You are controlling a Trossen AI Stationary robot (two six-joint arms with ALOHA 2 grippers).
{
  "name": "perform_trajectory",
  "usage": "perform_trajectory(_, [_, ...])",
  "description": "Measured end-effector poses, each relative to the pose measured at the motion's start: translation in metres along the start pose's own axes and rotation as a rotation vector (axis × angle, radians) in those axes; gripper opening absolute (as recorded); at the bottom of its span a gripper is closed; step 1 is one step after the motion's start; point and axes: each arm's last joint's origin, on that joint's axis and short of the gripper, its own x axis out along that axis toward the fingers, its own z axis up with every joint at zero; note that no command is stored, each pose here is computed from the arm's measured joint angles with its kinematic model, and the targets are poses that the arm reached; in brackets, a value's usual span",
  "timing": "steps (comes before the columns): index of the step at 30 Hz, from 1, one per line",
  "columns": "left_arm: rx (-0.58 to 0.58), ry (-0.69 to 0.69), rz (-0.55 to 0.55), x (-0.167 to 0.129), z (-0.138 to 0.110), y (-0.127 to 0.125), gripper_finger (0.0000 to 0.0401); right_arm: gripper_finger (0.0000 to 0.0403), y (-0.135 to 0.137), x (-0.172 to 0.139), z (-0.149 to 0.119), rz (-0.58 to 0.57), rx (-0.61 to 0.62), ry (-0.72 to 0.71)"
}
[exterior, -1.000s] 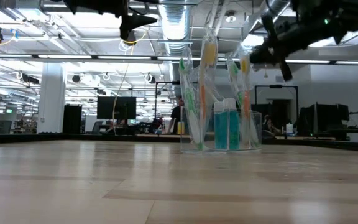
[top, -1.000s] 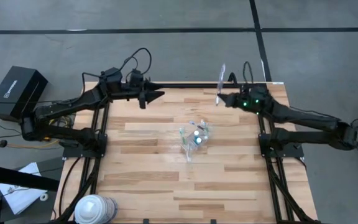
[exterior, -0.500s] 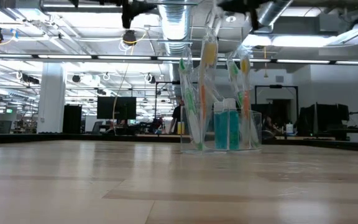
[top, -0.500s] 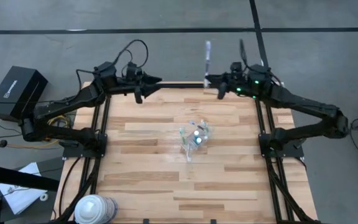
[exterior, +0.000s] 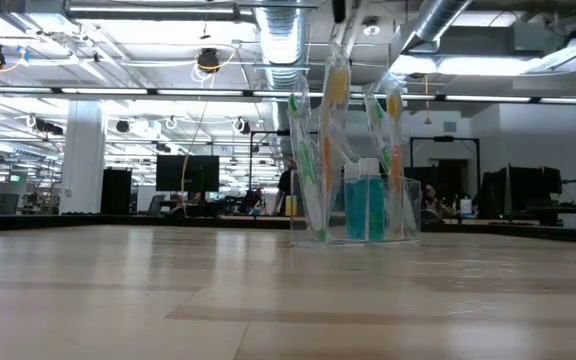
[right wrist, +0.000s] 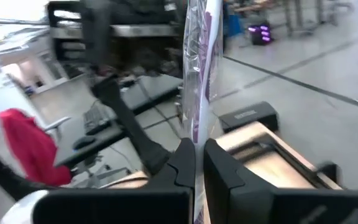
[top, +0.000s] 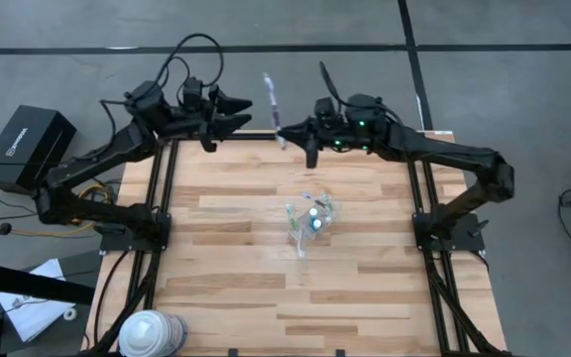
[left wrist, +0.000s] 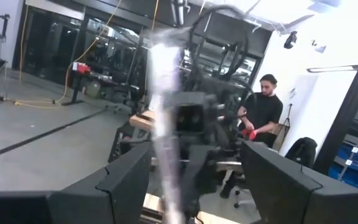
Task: Pick & Place toothbrushing station
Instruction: Put the purple toothbrush into the transparent organizer
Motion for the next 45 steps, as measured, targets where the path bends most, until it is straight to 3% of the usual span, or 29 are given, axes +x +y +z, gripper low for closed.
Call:
perform_trajectory(9, [-0.03, -0.017, 0.022, 0.0, 0.002, 0.007, 0.0241, 0.0001, 0.019, 0.024, 0.017, 0.115, -0.049, -0.021])
perform_trajectory(17, [-0.03, -0.096, -0.054, -0.001, 0.011, 0.002, 0.0241, 0.0001, 0.021, 0.039, -0.001, 0.136, -0.041, 0.049])
perform_trajectory(41, [-0.02, -0.094, -0.062, -0.001, 0.012, 0.002, 0.024, 0.0001, 0.026, 0.039, -0.003, 0.196, -0.038, 0.074])
perform_trajectory(45, [0.003, -0.096, -0.061, -0.001, 0.012, 0.002, 0.0214, 0.0001, 0.026, 0.039, -0.003, 0.199, -0.038, 0.075])
